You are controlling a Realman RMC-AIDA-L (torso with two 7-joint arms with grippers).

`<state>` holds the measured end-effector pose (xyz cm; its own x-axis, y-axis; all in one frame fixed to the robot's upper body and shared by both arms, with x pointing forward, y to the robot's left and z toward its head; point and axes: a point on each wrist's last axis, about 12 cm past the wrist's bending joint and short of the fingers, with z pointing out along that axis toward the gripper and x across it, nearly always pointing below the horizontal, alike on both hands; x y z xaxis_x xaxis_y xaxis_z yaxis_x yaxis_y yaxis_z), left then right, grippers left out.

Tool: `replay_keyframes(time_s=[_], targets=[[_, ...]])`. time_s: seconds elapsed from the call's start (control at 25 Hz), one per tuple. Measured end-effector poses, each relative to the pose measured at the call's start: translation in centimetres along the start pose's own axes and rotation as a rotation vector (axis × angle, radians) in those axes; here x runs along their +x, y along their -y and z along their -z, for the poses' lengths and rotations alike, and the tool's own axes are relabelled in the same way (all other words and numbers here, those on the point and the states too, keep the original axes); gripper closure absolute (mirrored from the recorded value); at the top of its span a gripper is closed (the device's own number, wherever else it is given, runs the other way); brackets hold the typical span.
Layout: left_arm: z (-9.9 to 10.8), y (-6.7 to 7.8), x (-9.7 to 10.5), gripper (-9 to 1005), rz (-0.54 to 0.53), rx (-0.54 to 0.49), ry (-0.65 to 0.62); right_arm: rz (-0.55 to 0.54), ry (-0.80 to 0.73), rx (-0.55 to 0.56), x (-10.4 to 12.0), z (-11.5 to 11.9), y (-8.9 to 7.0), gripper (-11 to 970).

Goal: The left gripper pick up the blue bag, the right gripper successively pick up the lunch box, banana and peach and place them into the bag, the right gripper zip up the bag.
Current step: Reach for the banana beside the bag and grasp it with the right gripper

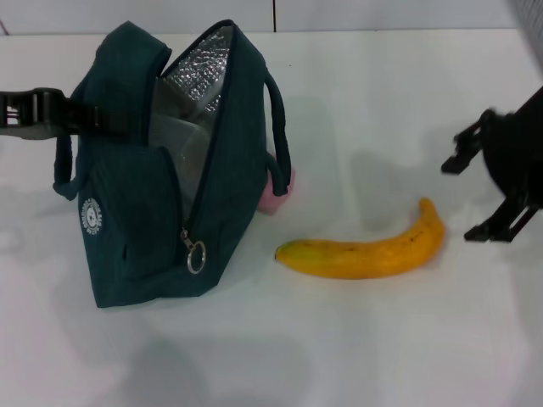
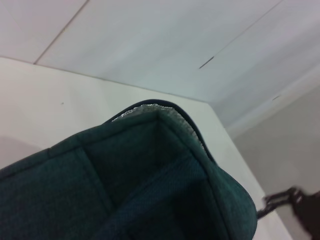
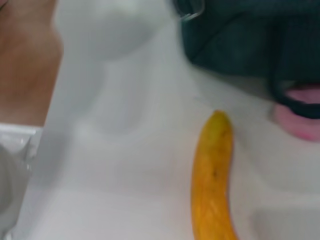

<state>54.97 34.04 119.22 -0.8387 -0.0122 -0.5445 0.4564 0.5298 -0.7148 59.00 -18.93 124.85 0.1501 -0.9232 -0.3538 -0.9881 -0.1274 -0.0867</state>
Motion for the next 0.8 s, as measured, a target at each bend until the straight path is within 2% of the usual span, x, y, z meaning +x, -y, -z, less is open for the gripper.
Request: replay_keyframes(time_s=[0.08,0.32,0.8], targets=[[0.0,0.1,0.1,951,0.008,0.016,0.013,0.045,-0.023,-0.017,-0.4,-1.7,-0.5,80],[0.1,0.0,0.4,951,0.023,0.025,0.024,0.154,-0.098,0.03,-0.6,-5.0,-0.9,101],[-0.4,0.2,0.1,950,0.02,0.04,0.024,0.2,-0.113,0.014,-0.7,-7.9,-0.4,144]])
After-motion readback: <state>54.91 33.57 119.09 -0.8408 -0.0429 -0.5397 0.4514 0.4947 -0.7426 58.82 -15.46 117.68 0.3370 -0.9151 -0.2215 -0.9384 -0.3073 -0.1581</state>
